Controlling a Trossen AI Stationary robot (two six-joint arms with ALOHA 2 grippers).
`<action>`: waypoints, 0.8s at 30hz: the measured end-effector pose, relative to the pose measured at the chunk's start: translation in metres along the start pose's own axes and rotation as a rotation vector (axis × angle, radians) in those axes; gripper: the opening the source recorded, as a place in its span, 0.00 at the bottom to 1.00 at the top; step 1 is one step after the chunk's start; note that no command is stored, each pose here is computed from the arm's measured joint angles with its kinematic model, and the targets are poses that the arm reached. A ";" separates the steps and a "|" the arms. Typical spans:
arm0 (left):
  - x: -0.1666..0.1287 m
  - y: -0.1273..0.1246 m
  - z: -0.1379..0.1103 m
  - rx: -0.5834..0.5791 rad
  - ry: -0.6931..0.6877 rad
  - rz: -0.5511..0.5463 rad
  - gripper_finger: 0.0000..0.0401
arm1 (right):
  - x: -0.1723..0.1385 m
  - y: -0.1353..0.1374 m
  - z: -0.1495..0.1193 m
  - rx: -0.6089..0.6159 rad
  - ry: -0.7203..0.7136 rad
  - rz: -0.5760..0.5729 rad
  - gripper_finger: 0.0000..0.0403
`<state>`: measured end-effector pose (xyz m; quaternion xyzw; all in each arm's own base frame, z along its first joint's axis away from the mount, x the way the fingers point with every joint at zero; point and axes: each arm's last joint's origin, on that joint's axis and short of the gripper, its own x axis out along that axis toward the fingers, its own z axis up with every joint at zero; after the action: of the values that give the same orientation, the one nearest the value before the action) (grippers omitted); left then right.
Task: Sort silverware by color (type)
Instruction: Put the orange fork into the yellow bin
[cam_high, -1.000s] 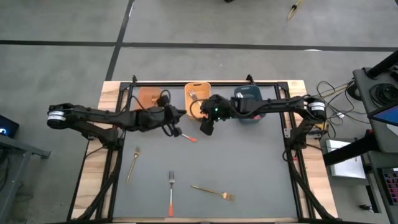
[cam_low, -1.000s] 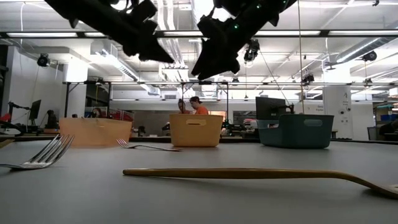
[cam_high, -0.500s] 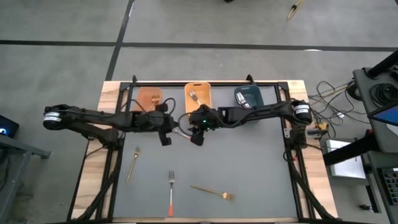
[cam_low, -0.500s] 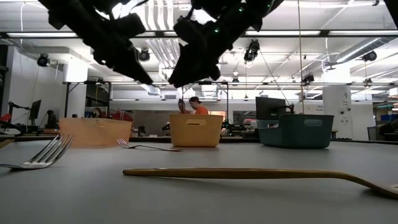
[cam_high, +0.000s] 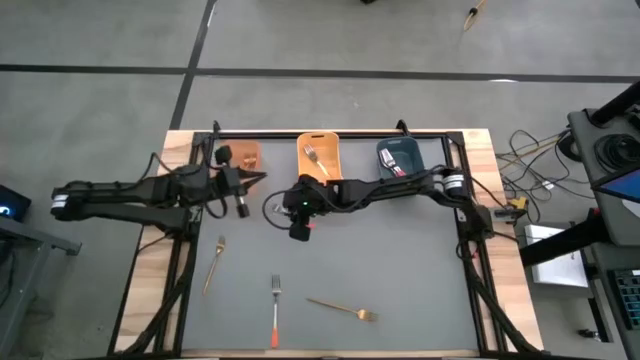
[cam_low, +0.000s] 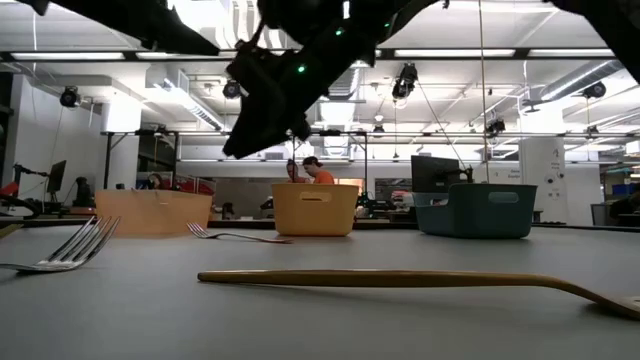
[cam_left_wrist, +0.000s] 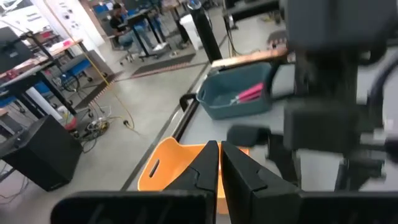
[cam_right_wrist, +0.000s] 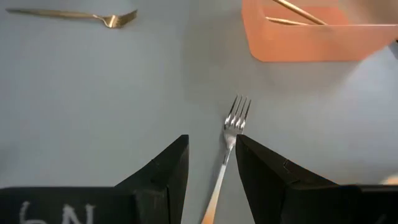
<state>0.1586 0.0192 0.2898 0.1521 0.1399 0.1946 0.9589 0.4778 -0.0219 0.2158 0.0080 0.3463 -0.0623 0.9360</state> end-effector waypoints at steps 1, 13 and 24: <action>-0.003 0.001 0.001 -0.015 -0.011 0.003 0.00 | 0.004 0.000 0.000 -0.011 0.008 0.000 0.31; -0.010 0.003 -0.004 -0.027 -0.035 0.009 0.00 | 0.051 0.000 -0.010 -0.038 0.180 -0.118 0.39; -0.009 0.002 -0.005 -0.012 -0.027 0.008 0.00 | 0.078 0.001 -0.025 0.022 0.242 -0.180 0.33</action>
<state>0.1486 0.0187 0.2878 0.1496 0.1250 0.1969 0.9608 0.5205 -0.0286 0.1455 -0.0052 0.4553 -0.1485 0.8778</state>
